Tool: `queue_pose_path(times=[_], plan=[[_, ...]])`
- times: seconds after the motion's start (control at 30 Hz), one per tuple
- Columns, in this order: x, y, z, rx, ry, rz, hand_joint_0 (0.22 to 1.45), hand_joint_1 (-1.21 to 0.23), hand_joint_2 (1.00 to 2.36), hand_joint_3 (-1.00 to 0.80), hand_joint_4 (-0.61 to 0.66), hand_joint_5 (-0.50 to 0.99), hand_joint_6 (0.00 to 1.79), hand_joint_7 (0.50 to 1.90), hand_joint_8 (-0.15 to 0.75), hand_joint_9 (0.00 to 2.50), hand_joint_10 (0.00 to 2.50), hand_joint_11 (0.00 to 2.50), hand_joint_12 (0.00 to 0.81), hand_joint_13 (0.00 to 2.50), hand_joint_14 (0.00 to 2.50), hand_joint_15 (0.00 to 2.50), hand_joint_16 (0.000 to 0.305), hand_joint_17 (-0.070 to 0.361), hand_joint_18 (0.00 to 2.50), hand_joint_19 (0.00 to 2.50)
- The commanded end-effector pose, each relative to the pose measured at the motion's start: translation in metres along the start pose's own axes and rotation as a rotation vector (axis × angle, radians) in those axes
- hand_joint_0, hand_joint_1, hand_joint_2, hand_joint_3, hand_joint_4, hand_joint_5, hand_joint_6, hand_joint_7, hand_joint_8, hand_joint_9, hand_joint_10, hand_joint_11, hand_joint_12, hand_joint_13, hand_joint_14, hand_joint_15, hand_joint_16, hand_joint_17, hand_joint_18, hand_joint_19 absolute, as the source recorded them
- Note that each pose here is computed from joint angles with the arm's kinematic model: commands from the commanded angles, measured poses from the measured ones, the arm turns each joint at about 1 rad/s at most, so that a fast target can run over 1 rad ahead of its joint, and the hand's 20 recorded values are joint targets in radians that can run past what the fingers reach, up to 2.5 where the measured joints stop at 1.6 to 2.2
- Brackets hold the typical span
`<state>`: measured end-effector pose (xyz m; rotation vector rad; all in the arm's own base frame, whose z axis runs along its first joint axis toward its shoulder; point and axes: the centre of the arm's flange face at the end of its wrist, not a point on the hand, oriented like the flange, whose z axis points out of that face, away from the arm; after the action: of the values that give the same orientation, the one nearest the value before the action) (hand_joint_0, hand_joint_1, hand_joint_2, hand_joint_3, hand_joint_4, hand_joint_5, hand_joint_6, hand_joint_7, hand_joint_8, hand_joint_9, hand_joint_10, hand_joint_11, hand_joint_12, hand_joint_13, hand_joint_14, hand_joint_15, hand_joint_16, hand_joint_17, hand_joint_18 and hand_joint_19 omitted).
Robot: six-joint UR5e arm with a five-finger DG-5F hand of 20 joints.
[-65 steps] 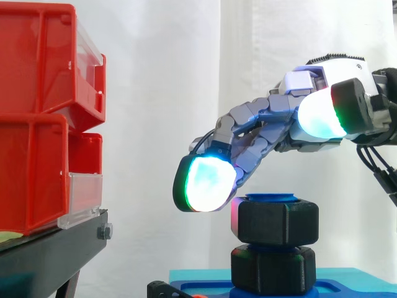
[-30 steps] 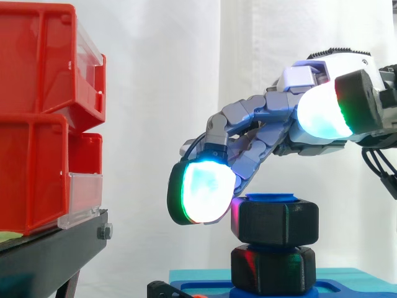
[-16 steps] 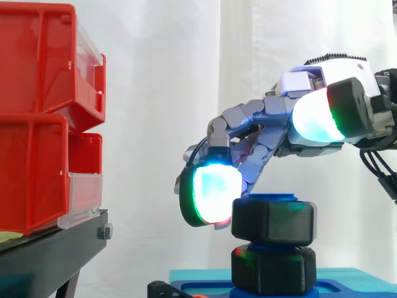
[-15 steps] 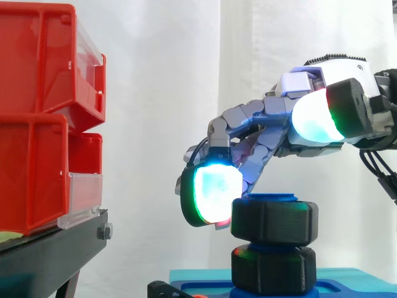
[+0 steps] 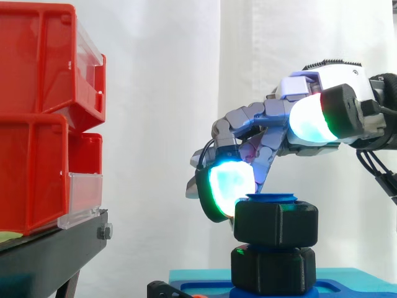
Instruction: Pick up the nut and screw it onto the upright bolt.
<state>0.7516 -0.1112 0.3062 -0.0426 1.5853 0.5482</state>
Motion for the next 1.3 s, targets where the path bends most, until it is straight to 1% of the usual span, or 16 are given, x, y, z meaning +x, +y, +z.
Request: queue_pose_path(times=[0.0,0.07,0.13,0.2,0.27,0.3,0.33,0.37,0.4,0.5,0.6,0.73,0.9,1.0,1.1,1.27], plan=[[-0.007,-0.004,-0.002,-0.002,-0.007,-0.003,0.52,-0.24,1.0,-0.5,0.23,-0.01,0.5,1.33,0.312,0.99,0.0,0.0,0.281,0.52,0.0,0.0,0.029,0.066,0.18,0.0],[-0.009,-0.005,-0.003,-0.005,-0.009,-0.004,0.52,-0.24,1.0,-0.5,0.23,-0.01,0.5,1.33,0.311,1.02,0.0,0.0,0.278,0.53,0.0,0.0,0.028,0.064,0.2,0.0],[-0.014,-0.004,-0.001,-0.013,-0.018,-0.009,0.52,-0.24,1.0,-0.5,0.22,-0.01,0.5,1.34,0.308,1.02,0.0,0.0,0.278,0.54,0.0,0.0,0.028,0.063,0.2,0.0],[-0.021,-0.002,0.0,-0.017,-0.021,-0.011,0.52,-0.24,1.0,-0.5,0.23,-0.03,0.5,1.27,0.309,1.01,0.0,0.0,0.278,0.54,0.0,0.0,0.028,0.063,0.2,0.0],[-0.023,-0.002,0.0,-0.017,-0.015,-0.009,0.52,-0.24,1.0,-0.5,0.24,-0.08,0.5,1.11,0.299,0.97,0.0,0.0,0.283,0.54,0.0,0.0,0.028,0.064,0.21,0.0],[-0.026,-0.002,0.0,-0.015,-0.014,-0.008,0.52,-0.24,1.0,-0.5,0.25,-0.09,0.5,1.08,0.3,0.97,0.0,0.0,0.284,0.53,0.0,0.0,0.028,0.064,0.21,0.0],[-0.031,0.0,0.0,-0.014,-0.012,-0.009,0.52,-0.24,1.0,-0.5,0.26,-0.1,0.5,1.0,0.295,0.94,0.0,0.0,0.285,0.52,0.0,0.0,0.029,0.065,0.2,0.0],[-0.032,0.001,0.0,-0.014,-0.008,-0.009,0.52,-0.24,1.0,-0.5,0.26,-0.12,0.5,0.94,0.295,0.92,0.0,0.0,0.289,0.51,0.0,0.0,0.029,0.066,0.19,0.0],[-0.037,0.002,0.0,-0.013,-0.003,-0.014,0.52,-0.24,1.0,-0.5,0.26,-0.12,0.5,0.91,0.294,0.92,0.0,0.0,0.29,0.51,0.0,0.0,0.029,0.066,0.19,0.0],[-0.041,0.005,0.002,-0.013,0.0,-0.023,0.52,-0.24,1.0,-0.5,0.23,-0.14,0.5,0.83,0.289,0.86,0.0,0.0,0.293,0.48,0.0,0.0,0.03,0.068,0.17,0.0],[-0.038,0.011,0.004,-0.014,0.013,-0.029,0.51,-0.24,1.0,-0.5,0.21,-0.16,0.5,0.77,0.277,0.8,0.0,0.0,0.296,0.43,0.0,0.0,0.031,0.07,0.12,0.0],[-0.034,0.018,0.009,-0.013,0.016,-0.032,0.51,-0.23,1.0,-0.5,0.19,-0.17,0.5,0.71,0.261,0.69,0.0,0.0,0.303,0.32,0.0,0.0,0.035,0.078,0.0,0.0],[-0.029,0.029,0.017,-0.009,0.016,-0.031,0.49,-0.2,1.0,-0.5,0.17,-0.19,0.5,0.66,0.237,0.52,0.0,0.0,0.314,0.12,0.0,0.0,0.04,0.089,0.0,0.0],[-0.019,0.037,0.022,-0.006,0.026,-0.028,0.48,-0.18,1.0,-0.5,0.17,-0.19,0.5,0.65,0.232,0.45,0.0,0.0,0.323,0.03,0.0,0.0,0.041,0.093,0.0,0.0],[-0.003,0.039,0.021,0.002,0.052,-0.015,0.48,-0.14,1.0,-0.5,0.16,-0.19,0.5,0.65,0.228,0.4,0.0,0.0,0.324,0.0,0.0,0.0,0.042,0.095,0.0,0.0],[0.002,0.044,0.023,-0.002,0.06,-0.013,0.48,-0.14,1.0,-0.5,0.17,-0.19,0.5,0.66,0.227,0.38,0.0,0.0,0.328,0.0,0.0,0.0,0.043,0.096,0.0,0.0]])
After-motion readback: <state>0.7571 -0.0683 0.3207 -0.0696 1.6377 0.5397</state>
